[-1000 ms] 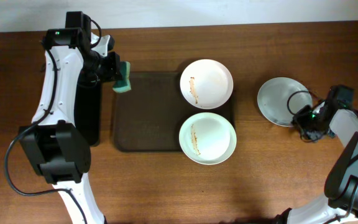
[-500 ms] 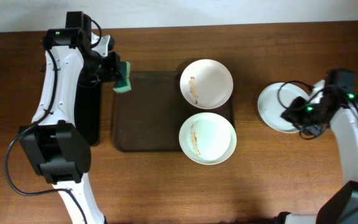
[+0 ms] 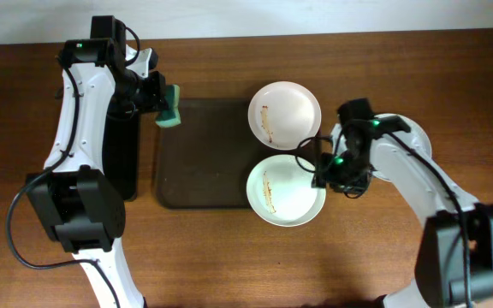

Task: Clean dirty plates on tray and stack at the side
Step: 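Set the plate down on the table right of the tray and release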

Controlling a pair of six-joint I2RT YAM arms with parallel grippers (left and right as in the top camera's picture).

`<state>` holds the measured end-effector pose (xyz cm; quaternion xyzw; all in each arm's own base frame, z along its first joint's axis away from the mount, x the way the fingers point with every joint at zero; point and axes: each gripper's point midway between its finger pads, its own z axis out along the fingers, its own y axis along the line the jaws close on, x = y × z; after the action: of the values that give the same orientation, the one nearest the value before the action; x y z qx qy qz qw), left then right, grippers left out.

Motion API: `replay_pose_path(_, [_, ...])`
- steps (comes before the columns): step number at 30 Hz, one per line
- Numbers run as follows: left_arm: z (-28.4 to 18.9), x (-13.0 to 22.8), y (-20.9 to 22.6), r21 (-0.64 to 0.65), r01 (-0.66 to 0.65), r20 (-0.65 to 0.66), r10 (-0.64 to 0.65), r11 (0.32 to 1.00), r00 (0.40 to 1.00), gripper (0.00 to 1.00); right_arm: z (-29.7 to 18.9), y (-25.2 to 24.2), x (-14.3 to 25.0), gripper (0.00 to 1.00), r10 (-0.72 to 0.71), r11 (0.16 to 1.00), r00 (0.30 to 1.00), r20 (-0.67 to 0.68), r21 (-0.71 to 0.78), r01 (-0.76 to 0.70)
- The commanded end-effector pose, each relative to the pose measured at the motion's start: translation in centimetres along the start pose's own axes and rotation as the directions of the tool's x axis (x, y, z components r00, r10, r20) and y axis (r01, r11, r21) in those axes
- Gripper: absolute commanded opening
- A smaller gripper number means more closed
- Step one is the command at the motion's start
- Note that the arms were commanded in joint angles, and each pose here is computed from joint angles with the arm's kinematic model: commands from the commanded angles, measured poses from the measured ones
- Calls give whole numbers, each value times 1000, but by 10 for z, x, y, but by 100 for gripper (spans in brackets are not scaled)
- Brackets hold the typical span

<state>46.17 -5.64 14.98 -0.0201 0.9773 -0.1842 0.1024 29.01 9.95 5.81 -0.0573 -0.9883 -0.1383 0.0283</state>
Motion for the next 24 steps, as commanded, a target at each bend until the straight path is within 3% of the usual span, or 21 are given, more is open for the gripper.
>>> replay_pose_path(1, [-5, -4, -5, 5, -31, 20, 31, 999, 999, 1, 17, 1, 4, 51, 4, 1000, 998, -57, 9, -4])
replay_pose_path(5, [-5, -4, -5, 5, -31, 20, 31, 999, 999, 1, 27, -3, -1, 35, 7, 1000, 998, -62, 25, -6])
replay_pose_path(17, [-5, -4, -5, 5, -31, 20, 31, 999, 999, 1, 36, -4, 2, 33, -21, 998, 998, -59, 64, 24])
replay_pose_path(21, [-5, -4, -5, 5, -31, 20, 31, 999, 999, 1, 41, 3, 6, 29, -49, 997, 997, -62, 64, 53])
replay_pose_path(24, [-5, -4, -5, 6, -31, 20, 31, 999, 999, 1, 42, 7, 8, 19, -65, 995, 996, -67, 65, 69])
